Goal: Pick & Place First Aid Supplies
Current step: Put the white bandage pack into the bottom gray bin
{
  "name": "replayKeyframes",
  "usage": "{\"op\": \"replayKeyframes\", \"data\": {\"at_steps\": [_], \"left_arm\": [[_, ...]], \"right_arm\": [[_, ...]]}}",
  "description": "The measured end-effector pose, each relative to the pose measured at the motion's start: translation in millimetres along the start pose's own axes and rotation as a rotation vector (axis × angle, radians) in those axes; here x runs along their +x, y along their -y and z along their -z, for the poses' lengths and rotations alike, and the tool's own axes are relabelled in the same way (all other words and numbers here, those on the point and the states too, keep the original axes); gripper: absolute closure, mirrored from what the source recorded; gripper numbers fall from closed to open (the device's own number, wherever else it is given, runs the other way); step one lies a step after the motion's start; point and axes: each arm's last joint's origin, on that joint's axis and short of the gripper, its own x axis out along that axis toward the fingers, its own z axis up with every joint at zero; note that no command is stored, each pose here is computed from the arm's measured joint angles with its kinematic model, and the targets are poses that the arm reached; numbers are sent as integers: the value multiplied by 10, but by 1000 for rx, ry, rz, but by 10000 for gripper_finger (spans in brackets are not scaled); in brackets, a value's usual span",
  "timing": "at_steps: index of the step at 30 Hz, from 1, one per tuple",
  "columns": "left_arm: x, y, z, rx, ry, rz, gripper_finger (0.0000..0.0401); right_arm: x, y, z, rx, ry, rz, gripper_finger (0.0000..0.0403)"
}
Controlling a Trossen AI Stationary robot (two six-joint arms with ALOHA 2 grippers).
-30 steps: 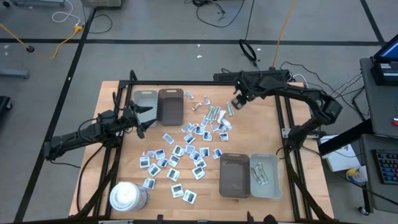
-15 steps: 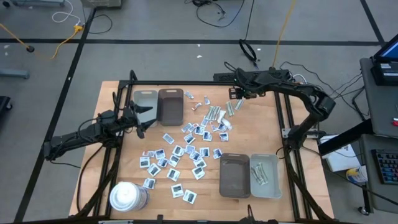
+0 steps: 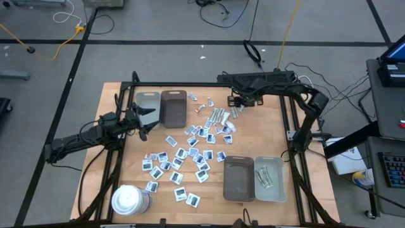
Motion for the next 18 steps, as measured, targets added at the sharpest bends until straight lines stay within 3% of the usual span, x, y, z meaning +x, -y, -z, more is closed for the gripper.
{"op": "replayKeyframes", "data": {"at_steps": [12,18], "left_arm": [[0,0,0,0,0,0,95],[0,0,0,0,0,0,95]], "right_arm": [[229,65,130,75,-35,21,254],[233,53,163,53,-39,26,324]]}}
